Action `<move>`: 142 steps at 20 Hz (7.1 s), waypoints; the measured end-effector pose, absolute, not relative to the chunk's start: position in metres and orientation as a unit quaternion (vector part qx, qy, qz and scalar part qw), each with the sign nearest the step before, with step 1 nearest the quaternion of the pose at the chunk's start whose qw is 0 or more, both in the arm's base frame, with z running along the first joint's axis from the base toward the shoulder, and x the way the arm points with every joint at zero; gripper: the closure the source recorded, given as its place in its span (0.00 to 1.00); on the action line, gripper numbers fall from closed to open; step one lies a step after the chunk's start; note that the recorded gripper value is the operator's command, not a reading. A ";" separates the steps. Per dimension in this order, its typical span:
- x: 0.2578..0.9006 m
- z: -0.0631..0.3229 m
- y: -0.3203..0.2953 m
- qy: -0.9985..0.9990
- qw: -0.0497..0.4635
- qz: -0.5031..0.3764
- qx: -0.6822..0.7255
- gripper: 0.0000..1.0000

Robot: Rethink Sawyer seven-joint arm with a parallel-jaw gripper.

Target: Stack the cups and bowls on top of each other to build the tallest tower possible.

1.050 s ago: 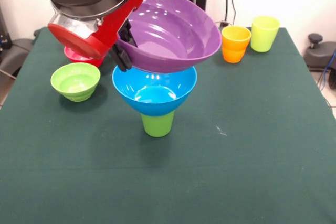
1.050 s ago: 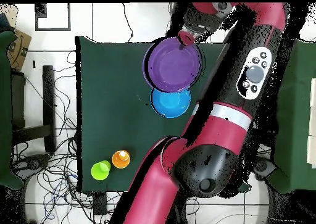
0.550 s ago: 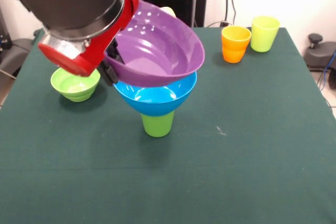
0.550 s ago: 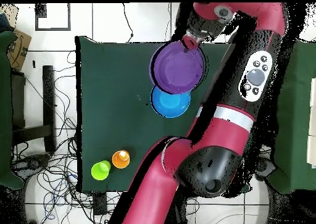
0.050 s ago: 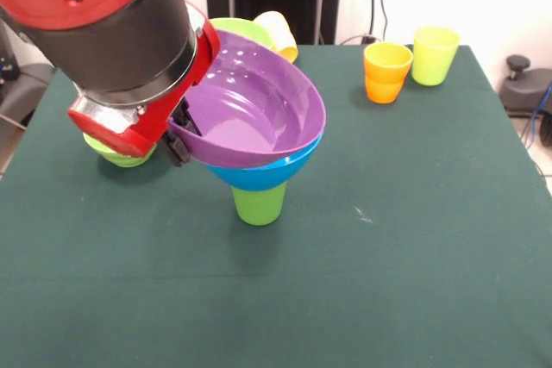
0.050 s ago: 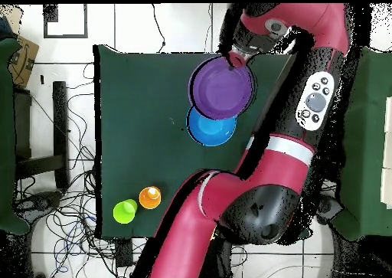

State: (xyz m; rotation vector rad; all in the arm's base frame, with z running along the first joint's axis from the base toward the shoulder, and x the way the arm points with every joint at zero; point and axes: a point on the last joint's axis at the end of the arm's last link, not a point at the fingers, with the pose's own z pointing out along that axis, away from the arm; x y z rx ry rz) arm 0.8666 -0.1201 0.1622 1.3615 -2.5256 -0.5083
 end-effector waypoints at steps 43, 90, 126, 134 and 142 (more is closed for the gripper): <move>0.825 0.129 -0.145 -0.845 0.189 -0.220 0.449 1.00; 0.808 0.133 -0.153 -0.842 0.142 -0.268 0.447 1.00; 0.799 0.105 -0.153 -0.856 0.076 -0.275 0.431 1.00; 0.796 0.108 -0.147 -0.852 0.075 -0.282 0.434 1.00; 0.794 0.117 -0.144 -0.850 0.063 -0.295 0.432 1.00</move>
